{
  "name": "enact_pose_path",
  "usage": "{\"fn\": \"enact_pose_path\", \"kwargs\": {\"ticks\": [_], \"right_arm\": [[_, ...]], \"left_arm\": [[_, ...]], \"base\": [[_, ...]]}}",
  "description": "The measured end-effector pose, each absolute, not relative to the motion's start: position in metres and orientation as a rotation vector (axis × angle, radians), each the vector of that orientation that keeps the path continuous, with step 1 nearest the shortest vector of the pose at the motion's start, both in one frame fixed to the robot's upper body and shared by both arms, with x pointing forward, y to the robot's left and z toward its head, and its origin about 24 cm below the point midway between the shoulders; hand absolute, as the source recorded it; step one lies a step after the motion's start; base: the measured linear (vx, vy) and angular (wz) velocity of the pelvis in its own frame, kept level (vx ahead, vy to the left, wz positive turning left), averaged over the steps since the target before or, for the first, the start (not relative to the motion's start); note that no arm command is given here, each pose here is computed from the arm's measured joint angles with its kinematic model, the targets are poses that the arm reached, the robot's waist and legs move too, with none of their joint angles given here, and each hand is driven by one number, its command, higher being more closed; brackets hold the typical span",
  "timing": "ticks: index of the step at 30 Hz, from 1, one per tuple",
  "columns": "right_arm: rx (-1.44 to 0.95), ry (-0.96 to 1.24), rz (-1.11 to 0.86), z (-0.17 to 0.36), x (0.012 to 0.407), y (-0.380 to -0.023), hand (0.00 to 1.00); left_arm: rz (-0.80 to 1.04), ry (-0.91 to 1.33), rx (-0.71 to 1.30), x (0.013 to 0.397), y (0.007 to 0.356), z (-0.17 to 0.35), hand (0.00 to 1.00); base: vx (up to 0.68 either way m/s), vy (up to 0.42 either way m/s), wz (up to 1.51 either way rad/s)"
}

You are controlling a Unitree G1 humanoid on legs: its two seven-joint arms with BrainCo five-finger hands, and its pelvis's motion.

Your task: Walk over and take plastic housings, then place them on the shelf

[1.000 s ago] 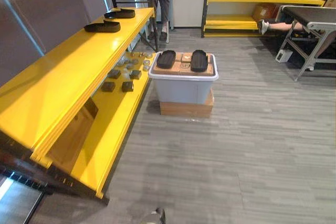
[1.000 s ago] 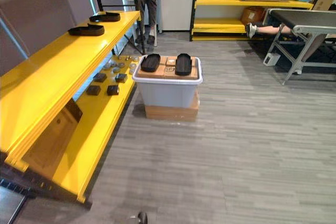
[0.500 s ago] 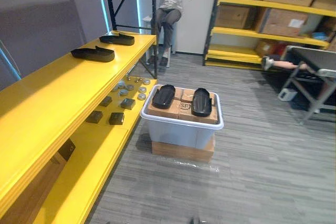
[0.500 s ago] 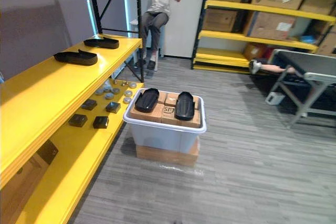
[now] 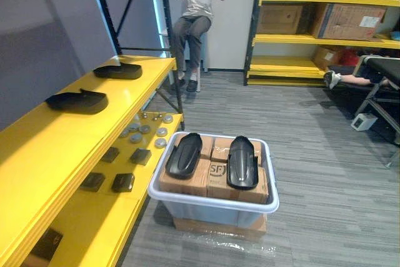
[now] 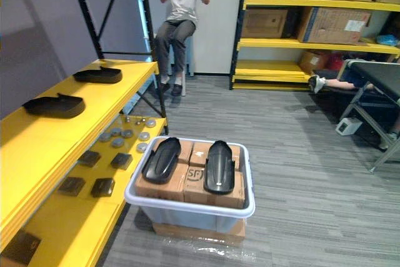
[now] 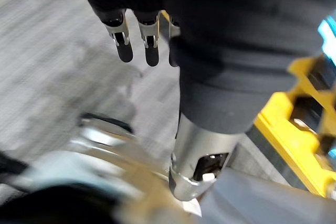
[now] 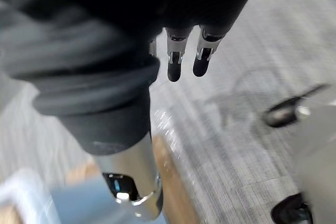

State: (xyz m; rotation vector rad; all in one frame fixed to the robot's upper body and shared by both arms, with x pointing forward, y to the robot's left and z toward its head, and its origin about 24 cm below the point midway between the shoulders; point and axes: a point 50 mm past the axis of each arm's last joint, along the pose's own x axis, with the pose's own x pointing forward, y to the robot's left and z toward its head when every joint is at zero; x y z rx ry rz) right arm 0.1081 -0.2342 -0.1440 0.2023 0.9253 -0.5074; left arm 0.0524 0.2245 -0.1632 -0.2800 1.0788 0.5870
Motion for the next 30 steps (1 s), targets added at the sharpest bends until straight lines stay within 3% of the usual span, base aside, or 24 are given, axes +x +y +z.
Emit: {"fn": "enact_pose_path", "kwargs": {"ticks": [3, 7, 10, 13, 18, 24, 30], "right_arm": [[0.014, 0.711, -0.371, -0.11, 0.15, -0.227, 0.0], [-0.183, 0.541, -0.343, -0.075, 0.168, -0.233, 0.0], [-0.288, 0.432, -0.365, -0.051, 0.177, -0.236, 0.0], [-0.376, 0.32, -0.397, -0.026, 0.191, -0.247, 0.0], [-0.414, 0.17, -0.443, 0.004, 0.216, -0.249, 0.0], [-0.386, -0.077, -0.504, 0.063, 0.279, -0.235, 0.0], [-0.388, -0.036, -0.526, 0.07, 0.314, -0.227, 0.0]], "left_arm": [[0.53, 1.057, -0.206, 0.066, 0.232, -0.159, 0.0], [0.492, 1.0, -0.144, 0.083, 0.237, -0.152, 0.0], [0.501, 1.001, -0.104, 0.079, 0.249, -0.15, 0.0], [0.494, 1.053, -0.132, 0.066, 0.232, -0.157, 0.0], [0.456, 1.047, -0.115, 0.073, 0.223, -0.158, 0.0], [0.407, 0.918, -0.062, 0.121, 0.223, -0.145, 0.0], [0.392, 0.844, -0.041, 0.149, 0.222, -0.135, 0.0]], "base": [[0.33, 0.046, 0.09], [0.41, -0.136, 0.68], [0.31, -0.258, 0.49], [0.26, -0.26, -0.03], [0.08, -0.092, 0.05], [-0.12, 0.078, 0.12], [-0.14, 0.063, 0.04]]}}
